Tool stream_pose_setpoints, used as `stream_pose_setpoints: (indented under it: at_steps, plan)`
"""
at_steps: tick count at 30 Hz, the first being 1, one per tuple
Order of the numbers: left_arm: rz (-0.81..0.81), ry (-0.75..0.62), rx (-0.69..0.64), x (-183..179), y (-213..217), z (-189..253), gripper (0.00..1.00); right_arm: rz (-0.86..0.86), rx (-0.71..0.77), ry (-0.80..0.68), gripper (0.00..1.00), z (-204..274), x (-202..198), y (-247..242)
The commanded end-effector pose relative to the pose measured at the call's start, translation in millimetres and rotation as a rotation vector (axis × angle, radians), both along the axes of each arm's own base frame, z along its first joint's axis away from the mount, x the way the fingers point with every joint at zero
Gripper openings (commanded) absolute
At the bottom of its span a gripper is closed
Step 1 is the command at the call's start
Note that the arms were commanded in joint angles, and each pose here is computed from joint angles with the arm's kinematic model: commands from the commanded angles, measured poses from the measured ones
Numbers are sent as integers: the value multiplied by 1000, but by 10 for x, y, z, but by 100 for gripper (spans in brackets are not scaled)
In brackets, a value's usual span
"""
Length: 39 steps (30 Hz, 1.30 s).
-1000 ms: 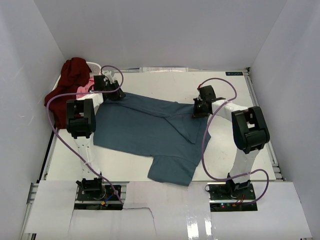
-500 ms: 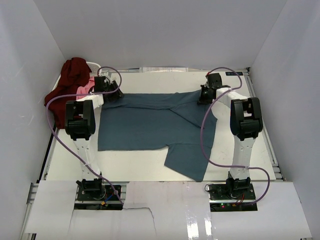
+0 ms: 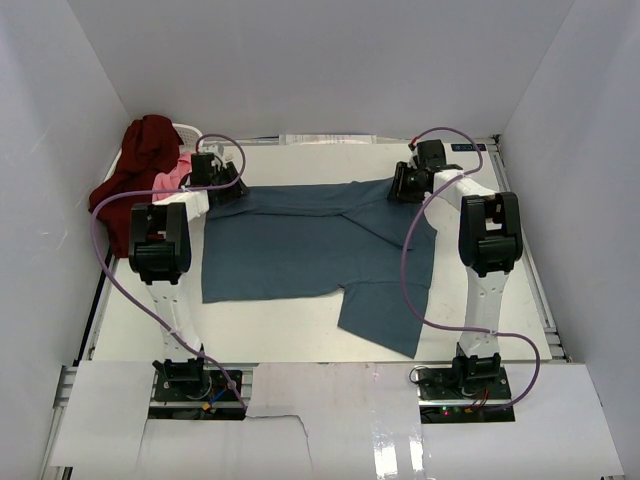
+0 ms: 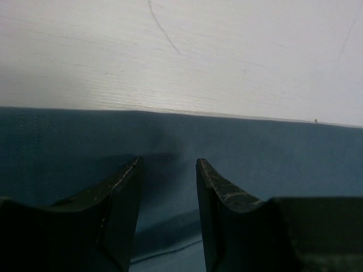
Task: Fold and stack the t-shirts
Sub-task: Fold the flattened tshirt in 1/3 of the way
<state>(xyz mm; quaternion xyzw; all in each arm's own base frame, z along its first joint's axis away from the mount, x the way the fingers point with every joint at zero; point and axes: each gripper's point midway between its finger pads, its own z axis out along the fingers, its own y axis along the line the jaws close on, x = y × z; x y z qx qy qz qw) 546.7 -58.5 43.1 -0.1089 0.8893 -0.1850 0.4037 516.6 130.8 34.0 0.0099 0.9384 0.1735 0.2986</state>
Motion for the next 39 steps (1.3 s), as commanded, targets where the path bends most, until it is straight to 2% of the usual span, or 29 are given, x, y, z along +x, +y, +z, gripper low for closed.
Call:
stream_pose_setpoints:
  at_steps: [1, 5, 15, 18, 27, 36, 39]
  plan:
    - [-22, -100, 10, -8, -176, 562, 53, 91, 21, -71, 48, 285, -46, 144]
    - [-45, -111, 18, -35, -314, 616, 53, 159, 70, -55, 49, 250, -134, 320]
    - [-58, -119, 43, -38, -317, 669, 54, 251, 92, -81, 47, 256, -317, 626]
    - [-65, -116, 48, -41, -337, 656, 54, 249, 59, -91, 46, 283, -312, 651]
    - [-58, -87, 86, -66, -278, 540, 54, 157, -63, -65, 47, 144, -63, 286]
    - [-64, -48, 96, -98, -269, 353, 54, 76, -52, -52, 49, 24, 308, -173]
    - [-67, -46, 91, -93, -273, 343, 54, 82, -39, -84, 51, 189, 462, -157]
